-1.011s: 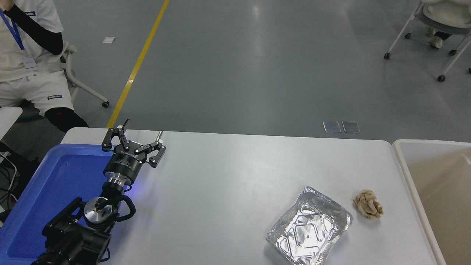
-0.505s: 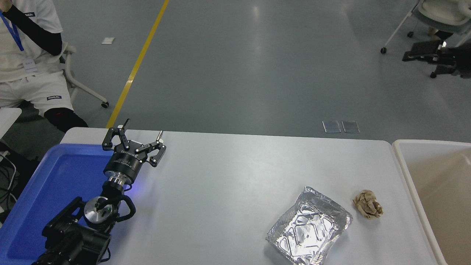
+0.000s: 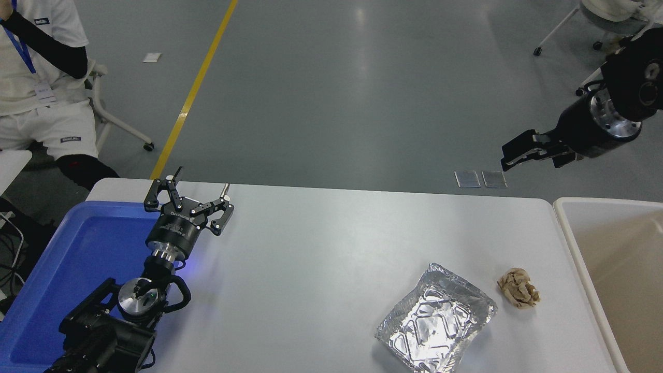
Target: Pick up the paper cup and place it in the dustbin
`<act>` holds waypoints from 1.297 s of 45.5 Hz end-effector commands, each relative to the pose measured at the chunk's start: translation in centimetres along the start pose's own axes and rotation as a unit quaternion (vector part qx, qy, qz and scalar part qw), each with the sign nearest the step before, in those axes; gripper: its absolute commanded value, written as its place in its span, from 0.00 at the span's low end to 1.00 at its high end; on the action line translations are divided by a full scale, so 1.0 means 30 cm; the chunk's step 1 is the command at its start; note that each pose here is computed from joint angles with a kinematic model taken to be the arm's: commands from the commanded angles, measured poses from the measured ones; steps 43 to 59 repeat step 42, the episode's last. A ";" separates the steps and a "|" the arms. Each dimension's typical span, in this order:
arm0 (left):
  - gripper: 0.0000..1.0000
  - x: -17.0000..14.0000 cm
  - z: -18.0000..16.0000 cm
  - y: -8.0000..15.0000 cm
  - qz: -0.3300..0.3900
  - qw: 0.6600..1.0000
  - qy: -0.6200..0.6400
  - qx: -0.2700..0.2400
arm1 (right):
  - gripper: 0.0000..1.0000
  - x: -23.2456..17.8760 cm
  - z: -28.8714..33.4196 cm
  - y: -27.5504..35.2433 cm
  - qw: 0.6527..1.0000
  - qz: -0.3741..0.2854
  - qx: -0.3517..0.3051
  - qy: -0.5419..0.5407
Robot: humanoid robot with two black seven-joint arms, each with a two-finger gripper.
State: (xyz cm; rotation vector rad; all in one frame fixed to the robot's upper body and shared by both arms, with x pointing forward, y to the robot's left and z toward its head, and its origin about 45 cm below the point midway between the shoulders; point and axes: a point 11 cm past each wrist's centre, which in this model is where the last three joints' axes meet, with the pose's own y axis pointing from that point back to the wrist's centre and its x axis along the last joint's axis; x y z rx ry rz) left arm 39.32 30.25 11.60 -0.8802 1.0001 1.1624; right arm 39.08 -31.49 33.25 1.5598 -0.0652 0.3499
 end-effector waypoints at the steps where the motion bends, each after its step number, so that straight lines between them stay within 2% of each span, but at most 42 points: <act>1: 0.99 0.000 0.000 0.000 0.000 1.000 0.000 0.000 | 1.00 -0.132 -0.080 -0.030 0.994 -0.108 0.013 -0.013; 10: 0.99 0.000 0.000 0.000 0.000 1.000 0.000 0.000 | 1.00 -0.187 -0.073 -0.069 0.984 -0.133 0.059 -0.101; 15: 0.99 0.000 0.000 0.000 0.000 1.000 0.000 0.000 | 1.00 -0.215 -0.014 -0.081 0.980 -0.132 0.048 -0.137; 24: 0.99 0.000 0.000 0.000 0.000 1.000 0.000 0.000 | 1.00 -0.253 0.060 -0.100 0.980 -0.136 0.010 -0.145; 59: 0.99 0.000 0.000 0.000 0.000 1.000 0.000 0.000 | 1.00 -0.224 0.056 -0.098 0.983 -0.117 0.012 -0.144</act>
